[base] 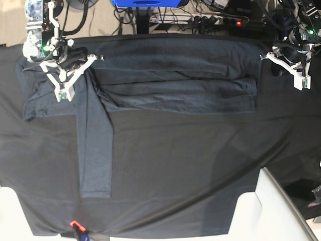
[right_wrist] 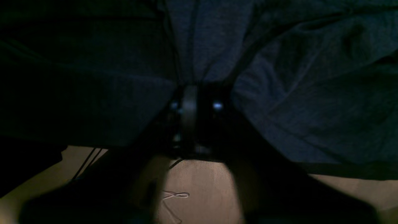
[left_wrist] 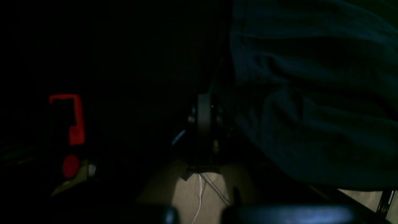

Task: Fold the T-shirt properly
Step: 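Fold the hanging sleeve strip with the right gripper toward the collar edge, then release and move the right gripper across to the folded shirt's middle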

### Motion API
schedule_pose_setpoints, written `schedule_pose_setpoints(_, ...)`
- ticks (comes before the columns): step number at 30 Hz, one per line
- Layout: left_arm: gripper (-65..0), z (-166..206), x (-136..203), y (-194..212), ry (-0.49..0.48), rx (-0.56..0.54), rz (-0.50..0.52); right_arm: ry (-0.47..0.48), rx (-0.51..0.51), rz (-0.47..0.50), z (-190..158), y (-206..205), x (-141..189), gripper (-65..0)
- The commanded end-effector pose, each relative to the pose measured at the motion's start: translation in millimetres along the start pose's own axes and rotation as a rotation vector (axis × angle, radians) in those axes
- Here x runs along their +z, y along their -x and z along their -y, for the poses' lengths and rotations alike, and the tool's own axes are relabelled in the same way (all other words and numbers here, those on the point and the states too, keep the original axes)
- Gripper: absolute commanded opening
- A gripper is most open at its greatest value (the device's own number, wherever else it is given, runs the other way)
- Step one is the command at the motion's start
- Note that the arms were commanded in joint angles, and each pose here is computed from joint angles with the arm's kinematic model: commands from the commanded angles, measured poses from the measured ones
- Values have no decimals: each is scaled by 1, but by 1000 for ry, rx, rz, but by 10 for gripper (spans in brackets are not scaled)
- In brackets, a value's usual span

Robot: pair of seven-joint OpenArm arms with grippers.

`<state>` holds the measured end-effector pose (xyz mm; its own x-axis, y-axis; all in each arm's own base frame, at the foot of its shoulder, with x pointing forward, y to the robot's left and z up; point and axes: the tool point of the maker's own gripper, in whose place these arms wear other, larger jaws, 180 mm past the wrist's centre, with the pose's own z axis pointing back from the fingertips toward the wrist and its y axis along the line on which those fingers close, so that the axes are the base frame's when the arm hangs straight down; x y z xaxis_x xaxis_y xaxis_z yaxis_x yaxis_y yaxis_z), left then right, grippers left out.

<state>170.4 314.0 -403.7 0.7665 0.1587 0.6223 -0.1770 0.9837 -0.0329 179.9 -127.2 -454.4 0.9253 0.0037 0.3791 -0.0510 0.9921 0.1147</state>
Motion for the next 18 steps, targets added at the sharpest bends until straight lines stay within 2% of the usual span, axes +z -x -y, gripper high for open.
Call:
schedule_pose_setpoints(1, -650, -4, 3, -11, -7, -13, 33, 0, 4, 17, 0, -5, 6, -485)
schedule_pose_setpoints(3, -650, -4, 3, -11, -8, -13, 34, -2, 8, 28, -3, -9, 14, -398)
schedule_pose_setpoints(5, -650, -6, 4, -11, -12, -10, 34, -10, 4, 75, -9, -19, 25, -338)
schedule_pose_setpoints(7, -650, -6, 4, -11, -13, -9, 34, -10, 9, 124, -11, -36, 31, -329)
schedule_pose_setpoints(10, -650, -6, 4, -9, -14, -12, 31, -1, 18, 198, -6, -83, 27, -324)
schedule_pose_setpoints(13, -650, -7, 7, -6, -14, -19, 25, 34, -17, 233, 20, -132, 10, -323)
schedule_pose_setpoints(18, -650, 1, 17, 26, 47, -82, -49, 45, -99, 155, 53, -189, -34, -323)
